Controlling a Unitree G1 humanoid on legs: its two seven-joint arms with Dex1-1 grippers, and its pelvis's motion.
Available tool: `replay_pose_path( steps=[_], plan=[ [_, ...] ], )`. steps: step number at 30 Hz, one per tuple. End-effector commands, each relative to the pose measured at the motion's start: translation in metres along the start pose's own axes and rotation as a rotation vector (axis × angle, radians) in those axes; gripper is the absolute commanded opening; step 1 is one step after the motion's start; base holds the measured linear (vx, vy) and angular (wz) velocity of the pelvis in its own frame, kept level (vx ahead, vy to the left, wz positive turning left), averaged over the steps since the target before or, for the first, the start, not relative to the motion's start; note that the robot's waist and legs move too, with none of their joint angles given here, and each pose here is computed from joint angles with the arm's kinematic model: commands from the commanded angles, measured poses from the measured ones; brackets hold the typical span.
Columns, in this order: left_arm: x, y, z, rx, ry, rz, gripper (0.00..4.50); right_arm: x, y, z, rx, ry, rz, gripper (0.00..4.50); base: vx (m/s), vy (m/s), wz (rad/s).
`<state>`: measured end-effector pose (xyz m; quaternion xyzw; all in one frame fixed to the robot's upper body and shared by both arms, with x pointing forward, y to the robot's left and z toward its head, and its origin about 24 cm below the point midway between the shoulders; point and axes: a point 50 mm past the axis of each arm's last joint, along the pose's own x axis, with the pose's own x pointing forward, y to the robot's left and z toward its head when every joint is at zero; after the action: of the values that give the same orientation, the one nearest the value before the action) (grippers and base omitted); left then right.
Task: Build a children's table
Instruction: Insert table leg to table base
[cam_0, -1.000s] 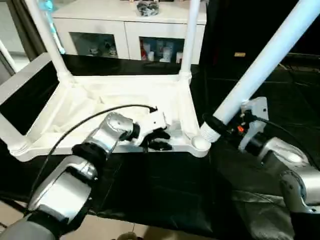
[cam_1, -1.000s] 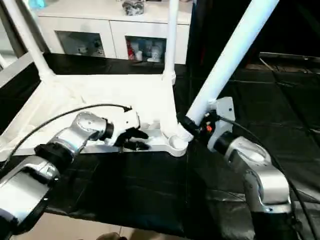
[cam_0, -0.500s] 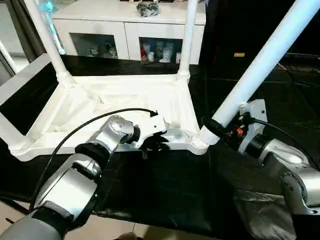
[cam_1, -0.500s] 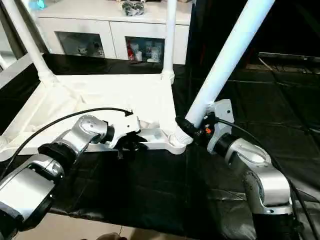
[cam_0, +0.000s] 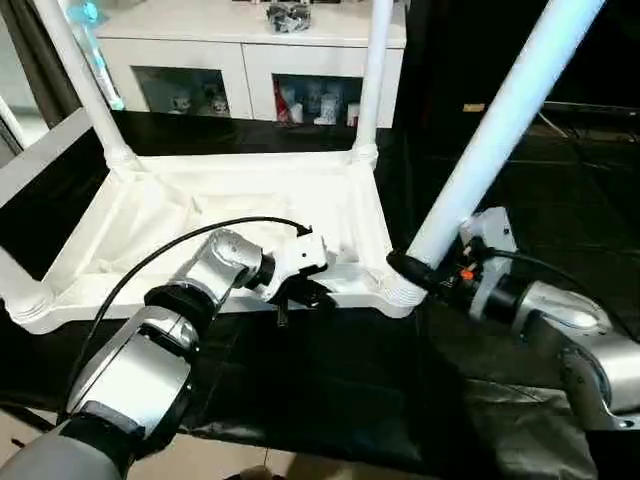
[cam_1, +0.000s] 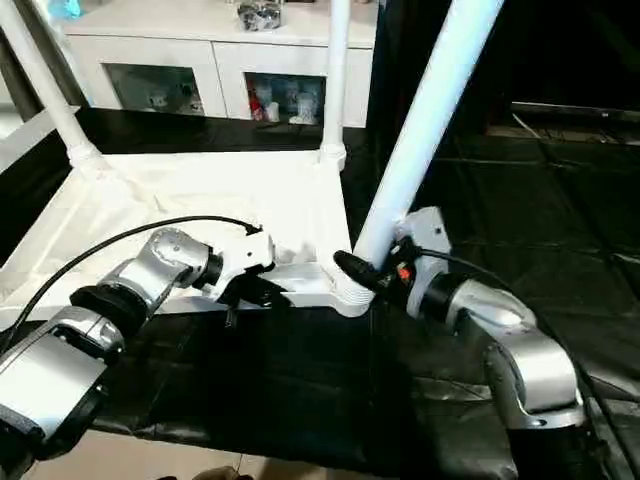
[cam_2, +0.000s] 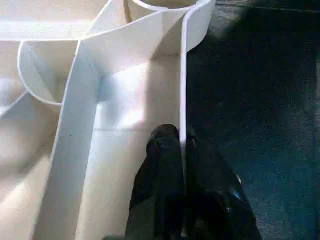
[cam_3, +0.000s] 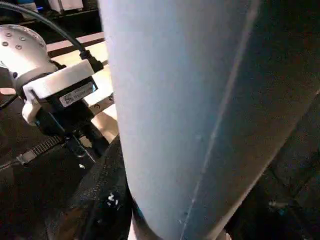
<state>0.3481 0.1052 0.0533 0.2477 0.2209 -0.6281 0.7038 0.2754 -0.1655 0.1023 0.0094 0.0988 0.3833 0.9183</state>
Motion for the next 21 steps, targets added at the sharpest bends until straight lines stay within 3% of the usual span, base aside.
replay_pose_path(
  steps=[1,3,5,16,21],
  plan=[
    [-0.0021,0.0027,-0.001,-0.042,-0.041,0.05,0.0,0.0036,0.0026,0.0044,-0.018,-0.011,0.019,1.91,0.0,0.0,0.0],
    [-0.0026,0.0033,0.0008,-0.041,-0.049,0.049,0.45,0.0029,0.0024,0.0042,-0.018,-0.009,0.021,1.91,0.0,0.0,0.0],
    [-0.0028,0.0041,0.0015,-0.028,-0.051,0.065,0.57,0.0026,0.0022,0.0041,-0.019,-0.007,0.022,1.91,0.0,0.0,0.0],
    [-0.0022,0.0035,-0.0003,-0.048,-0.075,0.069,0.57,0.0015,0.0021,0.0039,-0.023,-0.004,0.028,1.91,0.0,0.0,0.0],
    [-0.0023,0.0024,-0.0024,-0.072,-0.089,0.063,0.1,0.0009,0.0024,0.004,-0.025,0.0,0.034,1.91,0.0,0.0,0.0]
  ],
)
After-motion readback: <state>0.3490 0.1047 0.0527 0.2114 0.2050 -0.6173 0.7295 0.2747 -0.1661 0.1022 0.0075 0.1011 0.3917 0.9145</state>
